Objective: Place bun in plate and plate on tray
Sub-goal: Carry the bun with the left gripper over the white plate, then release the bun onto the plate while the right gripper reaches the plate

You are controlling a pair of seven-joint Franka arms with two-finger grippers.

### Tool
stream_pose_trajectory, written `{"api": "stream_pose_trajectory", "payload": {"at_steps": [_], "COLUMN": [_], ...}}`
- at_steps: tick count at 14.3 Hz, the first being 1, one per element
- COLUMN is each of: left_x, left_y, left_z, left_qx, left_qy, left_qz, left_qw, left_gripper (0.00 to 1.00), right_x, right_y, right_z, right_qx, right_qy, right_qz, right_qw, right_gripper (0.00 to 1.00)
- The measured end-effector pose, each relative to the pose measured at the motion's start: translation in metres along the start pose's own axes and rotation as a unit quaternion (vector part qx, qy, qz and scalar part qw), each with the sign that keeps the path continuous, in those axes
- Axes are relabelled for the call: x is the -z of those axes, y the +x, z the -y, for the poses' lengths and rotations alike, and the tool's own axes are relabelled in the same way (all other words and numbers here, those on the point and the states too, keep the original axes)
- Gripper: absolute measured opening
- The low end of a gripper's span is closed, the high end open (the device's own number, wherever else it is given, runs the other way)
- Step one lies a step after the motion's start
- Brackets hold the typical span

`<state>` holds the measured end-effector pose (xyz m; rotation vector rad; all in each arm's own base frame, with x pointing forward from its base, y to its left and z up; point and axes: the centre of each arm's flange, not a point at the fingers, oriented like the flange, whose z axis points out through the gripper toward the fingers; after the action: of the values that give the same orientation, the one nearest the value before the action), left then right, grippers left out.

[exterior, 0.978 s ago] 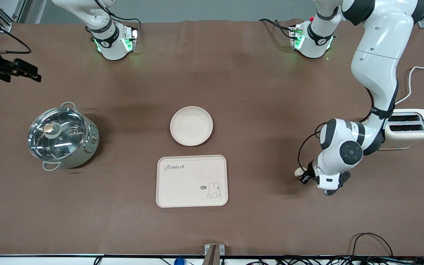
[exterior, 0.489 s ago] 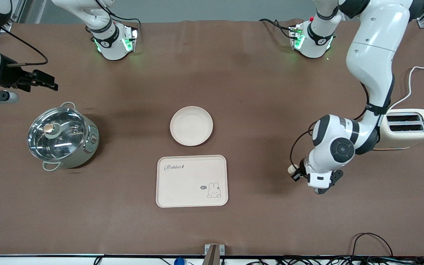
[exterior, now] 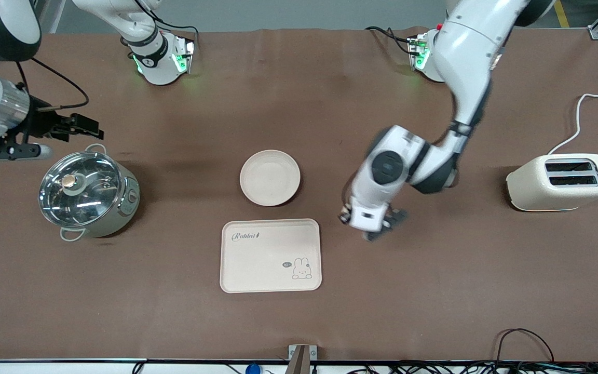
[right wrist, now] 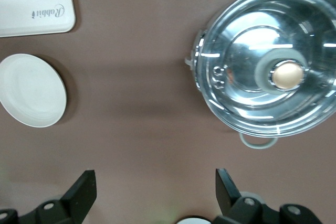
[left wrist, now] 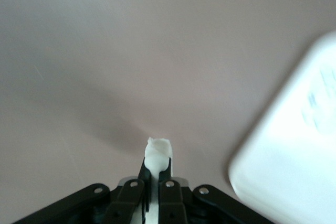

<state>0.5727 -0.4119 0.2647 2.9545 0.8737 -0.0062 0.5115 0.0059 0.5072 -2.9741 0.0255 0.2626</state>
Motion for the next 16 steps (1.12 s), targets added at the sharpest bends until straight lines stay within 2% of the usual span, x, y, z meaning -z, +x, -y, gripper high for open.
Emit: {"api": "stream_pose_trajectory", "payload": {"at_steps": [2, 5, 7, 10, 12, 16], "left_x": [-0.006, -0.018, -0.027, -0.042, -0.057, -0.057], "left_y": [-0.056, -0.115, -0.152, -0.193, -0.209, -0.206], "left_z": [-0.02, -0.037, -0.05, -0.069, -0.076, -0.083], "left_qx": [0.002, 0.01, 0.018, 0.025, 0.027, 0.034], "left_qy": [0.002, 0.002, -0.015, -0.061, -0.084, -0.098], "left_qz": [0.003, 0.007, 0.009, 0.015, 0.021, 0.018], "left_qw": [1.0, 1.0, 1.0, 0.998, 0.996, 0.994], "left_gripper": [0.08, 0.08, 0.08, 0.1, 0.24, 0.65], "right_x": [-0.019, -0.045, -0.058, -0.079, -0.095, -0.125], "right_y": [0.002, 0.003, 0.006, 0.017, 0.026, 0.037], "right_z": [0.007, 0.016, 0.026, 0.052, 0.062, 0.082], "right_qx": [-0.005, -0.007, -0.011, -0.016, -0.021, -0.041], "right_qy": [0.009, 0.027, 0.035, 0.039, 0.049, 0.052], "right_qz": [0.003, 0.008, 0.01, 0.008, 0.01, 0.019], "right_qw": [1.0, 1.0, 0.999, 0.999, 0.999, 0.998], "right_gripper": [1.0, 1.0, 1.0, 1.0, 1.0, 1.0]}}
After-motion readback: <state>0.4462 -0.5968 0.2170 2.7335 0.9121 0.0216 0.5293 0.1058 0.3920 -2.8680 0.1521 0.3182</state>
